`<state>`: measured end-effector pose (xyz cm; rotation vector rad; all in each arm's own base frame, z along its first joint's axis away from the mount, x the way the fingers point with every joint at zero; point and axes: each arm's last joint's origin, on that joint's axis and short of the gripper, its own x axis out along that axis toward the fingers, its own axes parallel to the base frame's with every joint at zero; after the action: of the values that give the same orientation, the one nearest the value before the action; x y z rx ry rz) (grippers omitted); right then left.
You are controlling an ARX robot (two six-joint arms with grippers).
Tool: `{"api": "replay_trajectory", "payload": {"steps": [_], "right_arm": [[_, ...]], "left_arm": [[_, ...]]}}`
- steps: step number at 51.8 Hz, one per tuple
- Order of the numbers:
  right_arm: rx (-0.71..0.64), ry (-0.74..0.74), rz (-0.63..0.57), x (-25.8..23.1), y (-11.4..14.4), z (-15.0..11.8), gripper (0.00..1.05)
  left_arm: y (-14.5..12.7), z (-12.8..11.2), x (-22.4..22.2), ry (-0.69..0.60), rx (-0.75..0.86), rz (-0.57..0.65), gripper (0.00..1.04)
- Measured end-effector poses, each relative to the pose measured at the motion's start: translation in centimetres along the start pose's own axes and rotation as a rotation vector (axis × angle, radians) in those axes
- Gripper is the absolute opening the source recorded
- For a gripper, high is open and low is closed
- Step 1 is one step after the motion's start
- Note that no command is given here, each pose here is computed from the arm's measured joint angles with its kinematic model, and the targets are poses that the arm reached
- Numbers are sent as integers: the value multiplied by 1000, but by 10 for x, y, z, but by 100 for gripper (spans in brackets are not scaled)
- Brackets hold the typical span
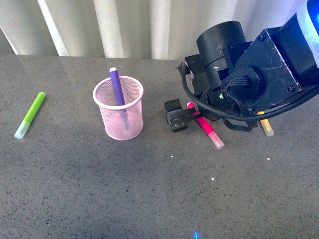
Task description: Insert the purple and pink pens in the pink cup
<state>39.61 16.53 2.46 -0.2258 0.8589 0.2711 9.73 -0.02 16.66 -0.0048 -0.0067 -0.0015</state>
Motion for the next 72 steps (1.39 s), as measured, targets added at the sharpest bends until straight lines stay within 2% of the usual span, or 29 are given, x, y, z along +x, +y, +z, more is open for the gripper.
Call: {"api": "replay_trajectory", "payload": {"steps": [6, 17, 29, 33, 37, 47, 54, 60, 67, 72], "right_arm": [[25, 4, -3, 1, 0, -1, 96], [64, 18, 5, 4, 1, -3, 64], [107, 23, 2, 4, 1, -4, 36], [133, 29, -12, 4, -3, -8, 21], [146, 28, -30, 3, -7, -10, 14], [186, 13, -65, 0, -17, -14, 12], [189, -61, -71, -6, -22, -19, 12], [95, -289, -16, -27, -17, -8, 12], [-30, -637, 115, -81, 12, 36, 12], [-82, -757, 175, -101, 31, 45, 12]], "left_arm": [[0, 0, 0, 0, 0, 0, 98], [0, 0, 0, 0, 0, 0, 98], [0, 0, 0, 0, 0, 0, 98], [0, 0, 0, 0, 0, 0, 98], [0, 0, 0, 0, 0, 0, 98], [0, 0, 0, 0, 0, 0, 98], [0, 0, 0, 0, 0, 0, 98], [0, 0, 0, 0, 0, 0, 98], [0, 0, 0, 0, 0, 0, 98], [0, 0, 0, 0, 0, 0, 98]]}}
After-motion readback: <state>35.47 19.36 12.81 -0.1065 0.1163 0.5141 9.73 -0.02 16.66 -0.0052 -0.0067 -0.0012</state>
